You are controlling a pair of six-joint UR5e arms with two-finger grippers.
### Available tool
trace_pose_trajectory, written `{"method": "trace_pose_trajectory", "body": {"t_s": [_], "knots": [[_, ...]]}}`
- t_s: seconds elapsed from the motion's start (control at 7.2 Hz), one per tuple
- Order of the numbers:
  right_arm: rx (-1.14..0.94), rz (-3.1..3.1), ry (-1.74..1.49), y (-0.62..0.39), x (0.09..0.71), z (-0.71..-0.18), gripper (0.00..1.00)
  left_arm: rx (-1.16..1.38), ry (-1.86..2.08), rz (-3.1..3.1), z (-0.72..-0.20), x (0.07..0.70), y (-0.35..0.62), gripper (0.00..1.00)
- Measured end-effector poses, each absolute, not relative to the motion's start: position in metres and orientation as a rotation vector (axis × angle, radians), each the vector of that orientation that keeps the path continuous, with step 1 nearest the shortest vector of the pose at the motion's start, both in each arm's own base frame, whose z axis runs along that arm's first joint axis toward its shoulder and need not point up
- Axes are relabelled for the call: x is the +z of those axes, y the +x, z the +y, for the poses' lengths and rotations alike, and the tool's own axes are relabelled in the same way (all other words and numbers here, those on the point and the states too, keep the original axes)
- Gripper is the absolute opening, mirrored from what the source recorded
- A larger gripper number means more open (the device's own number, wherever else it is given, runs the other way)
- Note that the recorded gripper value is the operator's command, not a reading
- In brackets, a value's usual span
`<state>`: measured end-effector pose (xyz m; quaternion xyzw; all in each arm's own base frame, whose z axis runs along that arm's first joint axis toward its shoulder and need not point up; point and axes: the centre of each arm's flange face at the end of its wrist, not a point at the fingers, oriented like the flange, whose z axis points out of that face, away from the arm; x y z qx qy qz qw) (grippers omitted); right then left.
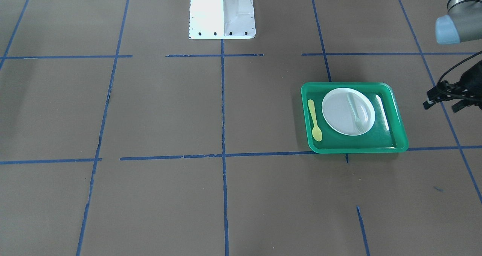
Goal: Place fork
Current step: 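Move the left gripper down over the white fork on the plate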
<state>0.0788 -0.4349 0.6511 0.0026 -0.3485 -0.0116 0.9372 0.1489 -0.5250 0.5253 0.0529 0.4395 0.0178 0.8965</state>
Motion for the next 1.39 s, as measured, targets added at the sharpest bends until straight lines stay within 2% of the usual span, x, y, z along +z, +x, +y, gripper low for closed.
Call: {"method": "trace_pose_trajectory", "body": {"t_s": [0.28,0.56,1.39], "knots": [[-0.024,-0.712,0.005,0.079,0.651,-0.435,1.0,-0.02,0.057,0.946,-0.517,0.494,0.242,0.94],[-0.024,-0.712,0.005,0.079,0.651,-0.435,1.0,-0.058,0.04,0.929,-0.51,0.481,0.291,0.89],[-0.024,-0.712,0.005,0.079,0.651,-0.435,1.0,-0.04,0.002,0.887,-0.495,0.502,0.323,0.74]]}}
